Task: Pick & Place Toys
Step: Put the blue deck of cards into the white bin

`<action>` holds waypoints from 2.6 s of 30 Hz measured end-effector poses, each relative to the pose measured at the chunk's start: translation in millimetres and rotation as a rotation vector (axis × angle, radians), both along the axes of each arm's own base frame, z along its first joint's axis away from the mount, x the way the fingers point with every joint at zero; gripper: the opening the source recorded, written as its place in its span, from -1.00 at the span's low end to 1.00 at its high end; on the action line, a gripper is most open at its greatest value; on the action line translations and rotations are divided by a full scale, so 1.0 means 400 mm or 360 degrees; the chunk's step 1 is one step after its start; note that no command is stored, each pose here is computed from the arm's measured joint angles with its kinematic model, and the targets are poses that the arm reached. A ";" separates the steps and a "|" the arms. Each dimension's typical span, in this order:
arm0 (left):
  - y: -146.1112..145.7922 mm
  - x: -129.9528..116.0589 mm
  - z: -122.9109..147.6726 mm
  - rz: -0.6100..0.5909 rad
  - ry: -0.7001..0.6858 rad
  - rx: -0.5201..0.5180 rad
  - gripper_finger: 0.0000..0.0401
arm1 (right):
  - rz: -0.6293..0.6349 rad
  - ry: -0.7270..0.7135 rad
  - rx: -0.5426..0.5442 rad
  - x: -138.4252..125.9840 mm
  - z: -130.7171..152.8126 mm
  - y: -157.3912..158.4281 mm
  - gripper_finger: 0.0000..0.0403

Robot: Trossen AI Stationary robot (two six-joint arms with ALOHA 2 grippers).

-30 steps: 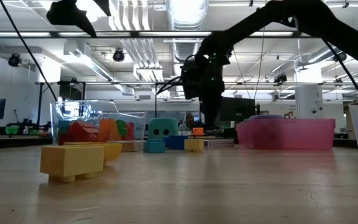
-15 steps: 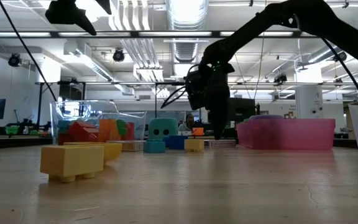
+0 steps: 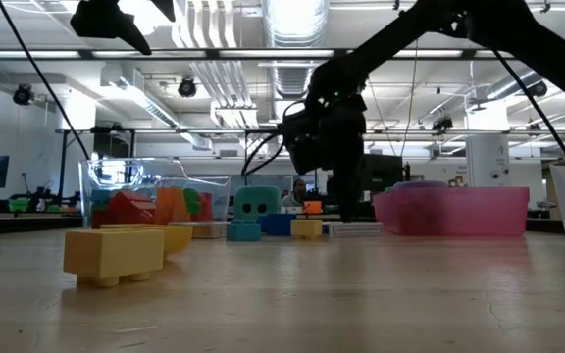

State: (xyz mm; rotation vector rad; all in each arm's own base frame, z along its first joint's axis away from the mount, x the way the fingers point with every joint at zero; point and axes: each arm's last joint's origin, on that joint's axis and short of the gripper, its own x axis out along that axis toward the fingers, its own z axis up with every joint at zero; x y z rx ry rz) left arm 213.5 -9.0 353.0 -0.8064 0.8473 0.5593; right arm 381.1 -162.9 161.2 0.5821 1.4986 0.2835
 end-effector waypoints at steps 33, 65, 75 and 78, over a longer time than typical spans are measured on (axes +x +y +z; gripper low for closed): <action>-0.012 0.005 0.003 -0.0027 -0.0041 -0.0001 0.46 | 0.0500 -0.0593 -0.0925 -0.064 0.018 0.154 0.81; -0.014 0.011 0.008 -0.0019 -0.0097 -0.0054 0.46 | 0.0488 -0.0523 -0.0846 -0.049 -0.075 0.167 0.63; -0.014 0.012 0.008 -0.0020 -0.0096 -0.0054 0.46 | 0.0269 -0.0475 -0.0819 -0.055 -0.052 0.170 0.50; -0.014 0.011 0.008 -0.0020 -0.0096 -0.0054 0.46 | 0.0204 -0.0486 -0.0816 -0.058 -0.033 0.171 0.50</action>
